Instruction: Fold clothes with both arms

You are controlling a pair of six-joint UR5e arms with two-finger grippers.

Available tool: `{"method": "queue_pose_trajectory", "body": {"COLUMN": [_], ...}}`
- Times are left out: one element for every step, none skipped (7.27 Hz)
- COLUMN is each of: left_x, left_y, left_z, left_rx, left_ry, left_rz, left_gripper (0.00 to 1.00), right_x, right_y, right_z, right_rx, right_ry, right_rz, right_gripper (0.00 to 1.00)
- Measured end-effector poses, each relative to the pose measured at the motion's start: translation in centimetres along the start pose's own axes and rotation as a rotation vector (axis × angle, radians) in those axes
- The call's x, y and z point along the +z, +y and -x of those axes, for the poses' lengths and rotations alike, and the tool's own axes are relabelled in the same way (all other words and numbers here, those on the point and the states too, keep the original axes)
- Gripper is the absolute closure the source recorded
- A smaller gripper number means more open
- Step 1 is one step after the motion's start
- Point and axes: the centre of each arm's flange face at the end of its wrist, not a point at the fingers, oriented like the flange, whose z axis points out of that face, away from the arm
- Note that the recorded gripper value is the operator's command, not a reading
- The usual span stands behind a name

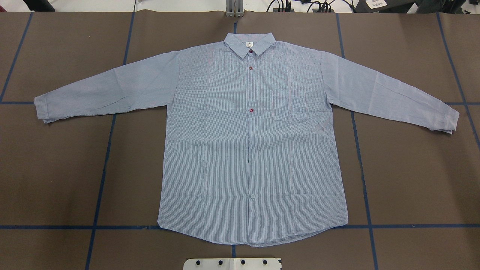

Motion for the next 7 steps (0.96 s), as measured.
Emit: {"method": "queue_pose_trajectory", "body": {"left_x": [0.0, -0.1, -0.3, -0.7, -1.6, -3.2, -5.1], "left_y": [0.0, -0.1, -0.3, -0.8, -1.9, -3.8, -5.9], "left_z": [0.0, -0.1, -0.2, -0.5, -1.2, -2.4, -4.0], "left_rx": [0.0, 0.002, 0.004, 0.008, 0.019, 0.041, 0.069], "left_ry": [0.0, 0.0, 0.0, 0.0, -0.002, -0.005, -0.005], "left_rz": [-0.001, -0.002, -0.006, -0.015, -0.032, -0.063, -0.099], "left_gripper": [0.0, 0.0, 0.0, 0.0, 0.0, 0.0, 0.0], "right_x": [-0.2, -0.4, -0.4, -0.6, -0.9, -1.1, -0.7], "right_y": [-0.1, -0.2, -0.3, -0.6, -1.4, -2.7, -4.3], "right_z": [0.1, 0.3, 0.3, 0.5, 0.9, 1.2, 1.5], "right_rx": [-0.001, 0.0, 0.003, 0.001, -0.007, -0.023, -0.058], "right_ry": [-0.002, -0.004, -0.004, -0.005, -0.005, -0.006, -0.007], "right_rz": [-0.004, -0.009, -0.01, -0.014, -0.022, -0.035, -0.055], "right_gripper": [0.0, 0.0, 0.0, 0.0, 0.0, 0.0, 0.0]}}
